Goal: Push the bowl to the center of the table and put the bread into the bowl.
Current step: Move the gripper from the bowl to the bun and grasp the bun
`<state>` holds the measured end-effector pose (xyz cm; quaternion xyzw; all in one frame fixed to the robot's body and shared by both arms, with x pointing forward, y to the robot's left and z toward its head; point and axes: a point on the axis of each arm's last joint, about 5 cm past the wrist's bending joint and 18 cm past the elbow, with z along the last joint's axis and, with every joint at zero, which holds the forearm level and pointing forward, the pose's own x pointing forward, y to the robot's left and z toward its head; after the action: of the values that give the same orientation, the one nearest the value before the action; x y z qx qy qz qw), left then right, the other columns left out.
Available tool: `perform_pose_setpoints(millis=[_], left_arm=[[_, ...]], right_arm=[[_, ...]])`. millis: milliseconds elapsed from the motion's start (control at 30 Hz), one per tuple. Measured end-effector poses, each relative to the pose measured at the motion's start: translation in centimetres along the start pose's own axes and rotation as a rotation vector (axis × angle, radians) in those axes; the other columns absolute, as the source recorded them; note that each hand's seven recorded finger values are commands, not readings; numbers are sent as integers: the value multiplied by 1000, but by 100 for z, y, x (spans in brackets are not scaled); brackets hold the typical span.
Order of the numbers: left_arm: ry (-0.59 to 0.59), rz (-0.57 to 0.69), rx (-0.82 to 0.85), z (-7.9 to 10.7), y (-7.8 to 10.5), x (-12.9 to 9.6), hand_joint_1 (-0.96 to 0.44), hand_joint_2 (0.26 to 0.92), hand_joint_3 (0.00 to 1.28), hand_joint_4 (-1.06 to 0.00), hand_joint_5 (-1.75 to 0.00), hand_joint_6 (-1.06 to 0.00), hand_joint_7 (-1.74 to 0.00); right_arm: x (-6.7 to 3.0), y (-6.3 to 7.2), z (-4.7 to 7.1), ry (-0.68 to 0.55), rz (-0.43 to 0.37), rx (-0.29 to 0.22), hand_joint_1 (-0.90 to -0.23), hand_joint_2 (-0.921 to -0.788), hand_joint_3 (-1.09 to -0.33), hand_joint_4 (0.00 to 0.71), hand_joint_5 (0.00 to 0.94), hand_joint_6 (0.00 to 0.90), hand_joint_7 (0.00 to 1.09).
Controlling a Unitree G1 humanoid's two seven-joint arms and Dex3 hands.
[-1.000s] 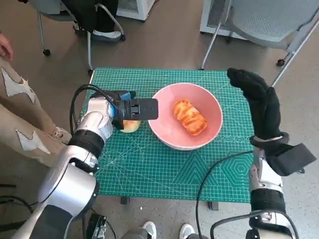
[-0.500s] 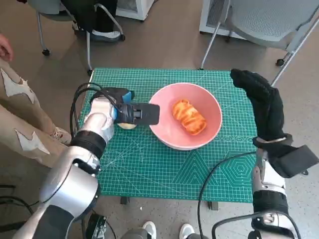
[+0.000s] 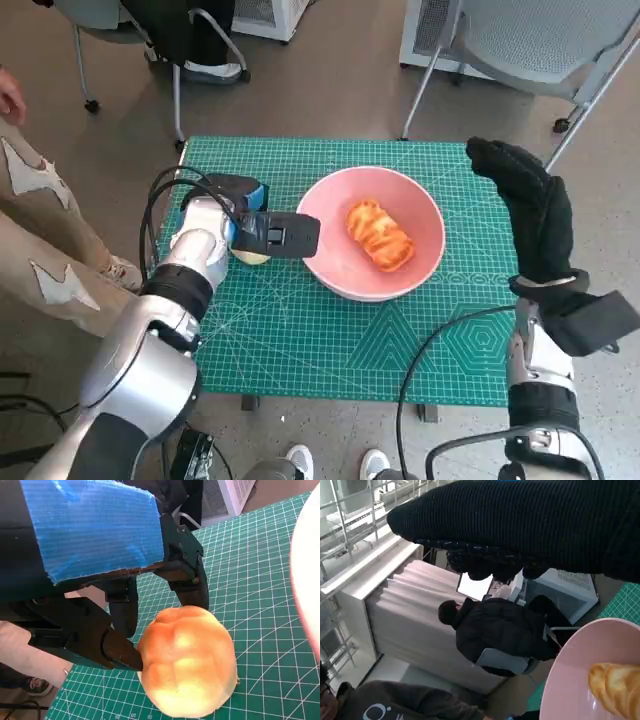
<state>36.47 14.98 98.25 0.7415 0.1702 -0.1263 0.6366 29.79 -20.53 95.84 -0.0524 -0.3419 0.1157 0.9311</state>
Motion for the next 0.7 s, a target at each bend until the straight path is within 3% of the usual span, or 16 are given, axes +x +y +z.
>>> perform_pose_setpoints(millis=[367, 400, 500, 600, 700], left_arm=[[-2, -1, -1, -25, -5, 2, 1, 920, 157, -551, -1299, -547, -1274], [-2, -2, 0, -27, -6, 2, 138, 869, 224, -595, -1295, -521, -1036], [-2, -2, 0, -32, -7, 2, 309, 722, 472, -636, -1339, -566, -591], [-2, -2, 0, -35, -7, 2, 367, 655, 597, -640, -1377, -586, -413], [-1, -2, -1, -39, -6, 2, 385, 628, 649, -638, -1397, -590, -354]], right_arm=[[-2, 27, -14, 4, -4, 9, -671, -921, -837, 170, 1, 44, 403], [-1, 30, -14, 4, -3, 10, -670, -921, -837, 169, 0, 44, 403], [1, 37, -15, 5, -1, 11, -669, -921, -839, 169, 0, 44, 402], [2, 41, -16, 5, 0, 11, -670, -921, -840, 169, 0, 44, 401], [2, 44, -17, 5, 0, 11, -670, -921, -840, 169, 0, 44, 400]])
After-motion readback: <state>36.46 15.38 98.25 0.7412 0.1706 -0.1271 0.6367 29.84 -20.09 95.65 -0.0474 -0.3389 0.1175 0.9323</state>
